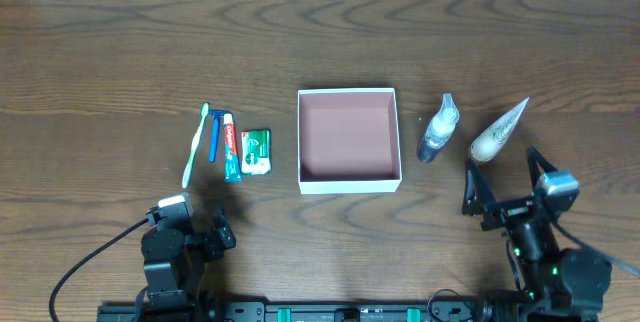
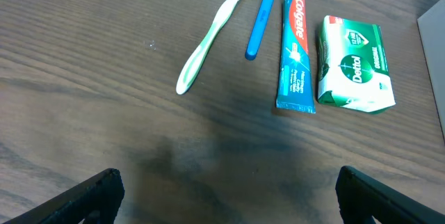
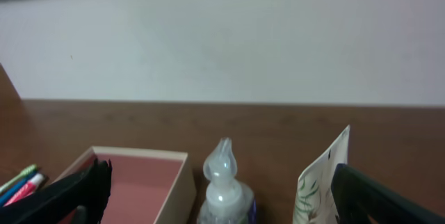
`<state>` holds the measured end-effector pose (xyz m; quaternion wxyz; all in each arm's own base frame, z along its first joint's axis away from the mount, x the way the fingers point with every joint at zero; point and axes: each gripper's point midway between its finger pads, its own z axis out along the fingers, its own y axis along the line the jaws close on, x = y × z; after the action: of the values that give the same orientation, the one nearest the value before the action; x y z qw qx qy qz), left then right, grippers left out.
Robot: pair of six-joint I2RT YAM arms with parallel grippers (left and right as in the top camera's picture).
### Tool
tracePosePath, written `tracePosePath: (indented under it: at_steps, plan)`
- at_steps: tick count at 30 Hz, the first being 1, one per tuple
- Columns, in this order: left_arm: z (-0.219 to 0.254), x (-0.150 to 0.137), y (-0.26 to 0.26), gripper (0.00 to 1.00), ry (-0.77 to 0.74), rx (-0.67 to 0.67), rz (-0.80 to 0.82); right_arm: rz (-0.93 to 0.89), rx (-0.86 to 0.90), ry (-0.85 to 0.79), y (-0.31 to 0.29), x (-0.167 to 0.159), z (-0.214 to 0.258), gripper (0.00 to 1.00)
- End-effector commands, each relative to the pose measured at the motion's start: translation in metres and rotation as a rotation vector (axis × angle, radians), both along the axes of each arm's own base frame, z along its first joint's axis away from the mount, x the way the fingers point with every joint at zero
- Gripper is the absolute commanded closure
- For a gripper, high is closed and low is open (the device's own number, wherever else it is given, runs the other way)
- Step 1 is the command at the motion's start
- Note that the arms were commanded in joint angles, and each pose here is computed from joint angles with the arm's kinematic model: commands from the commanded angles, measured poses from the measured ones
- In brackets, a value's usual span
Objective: Pack container
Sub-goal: 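Reach the right gripper to the white Pantene bottle and grasp it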
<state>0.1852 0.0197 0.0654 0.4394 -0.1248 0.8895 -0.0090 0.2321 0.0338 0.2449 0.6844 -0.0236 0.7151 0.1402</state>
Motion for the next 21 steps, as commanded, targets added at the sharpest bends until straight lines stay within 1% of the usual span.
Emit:
tracePosePath:
  at_steps: [1, 5, 9, 12, 15, 16, 18, 19, 21]
  plan:
    - [-0.006, -0.001, 0.001, 0.02, 0.013, 0.01, -0.004, 0.009, 0.006, 0.076, 0.0, 0.011, 0.001, 0.01]
    - [-0.006, -0.001, 0.001, 0.02, 0.013, 0.01, -0.004, 0.01, 0.012, 0.228, -0.002, 0.037, 0.013, 0.01]
    - [-0.006, -0.001, 0.001, 0.02, 0.013, 0.01, -0.004, 0.025, 0.035, 0.436, -0.002, 0.062, 0.046, 0.01]
    - [-0.006, -0.001, 0.001, 0.02, 0.013, 0.01, -0.004, 0.121, 0.03, 0.574, 0.015, 0.072, 0.08, 0.01]
    - [-0.006, -0.001, 0.001, 0.02, 0.013, 0.01, -0.004, 0.227, 0.074, 0.68, 0.038, 0.079, 0.104, 0.01]
    - [-0.006, -0.001, 0.001, 0.02, 0.013, 0.01, -0.004, 0.253, 0.078, 0.721, 0.044, 0.08, 0.105, 0.01]
    - [-0.006, -0.001, 0.001, 0.02, 0.013, 0.01, -0.004, 0.264, 0.05, 0.752, 0.047, 0.091, 0.102, 0.01]
    - [-0.006, -0.001, 0.001, 0.02, 0.013, 0.01, -0.004, 0.233, 0.029, 0.783, 0.042, 0.097, 0.093, 0.01]
    - [-0.006, -0.001, 0.001, 0.02, 0.013, 0.01, -0.004, 0.094, -0.007, 0.874, 0.02, 0.105, 0.068, 0.01]
